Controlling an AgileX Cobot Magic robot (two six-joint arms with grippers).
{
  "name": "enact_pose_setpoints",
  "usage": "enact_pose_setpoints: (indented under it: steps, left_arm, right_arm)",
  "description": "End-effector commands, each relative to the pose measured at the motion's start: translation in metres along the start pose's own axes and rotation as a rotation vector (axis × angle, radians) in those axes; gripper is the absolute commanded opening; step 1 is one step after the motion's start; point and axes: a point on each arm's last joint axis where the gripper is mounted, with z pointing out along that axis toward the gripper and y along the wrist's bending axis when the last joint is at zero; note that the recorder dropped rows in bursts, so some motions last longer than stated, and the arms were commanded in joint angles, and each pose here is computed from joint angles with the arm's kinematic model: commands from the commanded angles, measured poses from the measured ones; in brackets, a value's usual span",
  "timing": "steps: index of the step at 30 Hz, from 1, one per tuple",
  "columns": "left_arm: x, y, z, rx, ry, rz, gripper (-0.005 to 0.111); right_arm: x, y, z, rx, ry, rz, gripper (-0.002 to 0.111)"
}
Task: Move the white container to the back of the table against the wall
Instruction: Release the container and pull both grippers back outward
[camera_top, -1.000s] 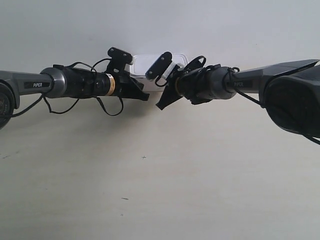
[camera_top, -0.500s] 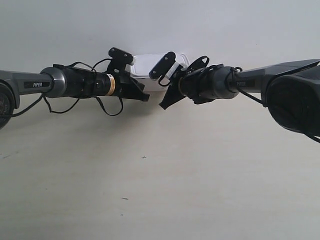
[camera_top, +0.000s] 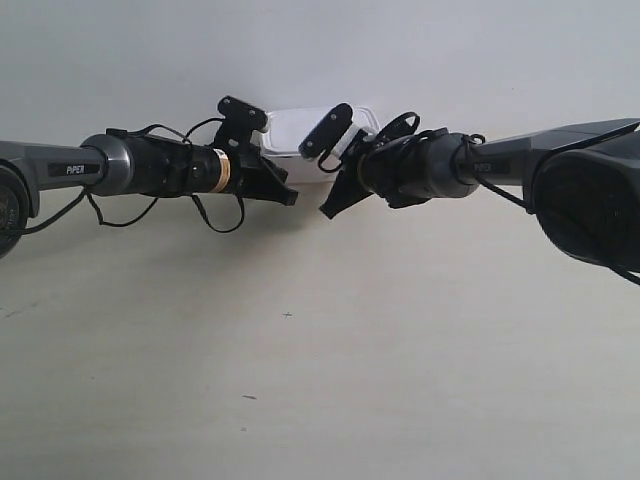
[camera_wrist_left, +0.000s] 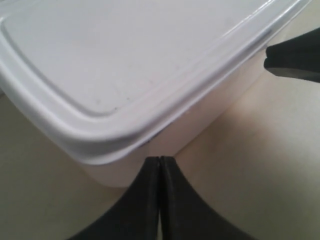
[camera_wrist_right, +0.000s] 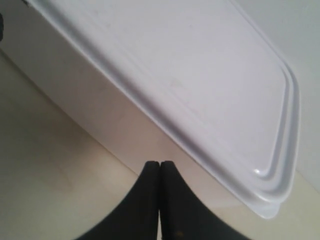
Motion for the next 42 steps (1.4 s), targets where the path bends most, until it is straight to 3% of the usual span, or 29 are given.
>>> enact_pose_setpoints:
  steps: [1, 5, 15, 18, 24, 29, 32, 35, 38, 42]
  left_arm:
    - [-0.002, 0.010, -0.005, -0.074, 0.005, -0.019, 0.000]
    - [-0.003, 0.007, -0.012, -0.065, 0.017, 0.015, 0.000]
    - [-0.008, -0.004, -0.041, -0.049, 0.052, -0.011, 0.000]
    - [-0.005, -0.011, -0.051, -0.041, 0.071, -0.027, 0.000]
    - [-0.006, -0.032, -0.086, -0.034, 0.072, -0.042, 0.000]
    - [-0.007, -0.055, -0.129, -0.041, 0.046, -0.047, 0.000]
    - [-0.016, -0.078, -0.184, -0.018, -0.138, -0.205, 0.000]
    - [-0.007, -0.100, -0.235, 0.023, -0.238, -0.299, 0.000]
    - [0.003, -0.115, -0.269, 0.032, -0.250, -0.300, 0.000]
    - [0.025, -0.128, -0.321, -0.003, -0.323, -0.411, 0.000]
  right_arm:
    - [0.003, -0.018, 0.000, 0.080, 0.024, 0.039, 0.000]
    - [0.005, -0.018, -0.001, 0.106, 0.042, 0.045, 0.000]
    - [0.007, -0.015, -0.029, 0.025, 0.061, 0.021, 0.000]
    - [0.011, -0.011, -0.045, -0.022, 0.072, 0.008, 0.000]
    - [0.016, -0.014, -0.082, 0.004, 0.122, 0.085, 0.000]
    - [0.015, -0.026, -0.125, 0.011, 0.120, 0.184, 0.000]
    - [0.015, -0.037, -0.174, 0.025, 0.100, 0.390, 0.000]
    - [0.017, -0.043, -0.227, 0.060, 0.062, 0.576, 0.000]
    - [0.016, -0.037, -0.273, 0.107, 0.005, 0.566, 0.000]
    - [0.011, -0.027, -0.341, 0.042, -0.145, 0.610, 0.000]
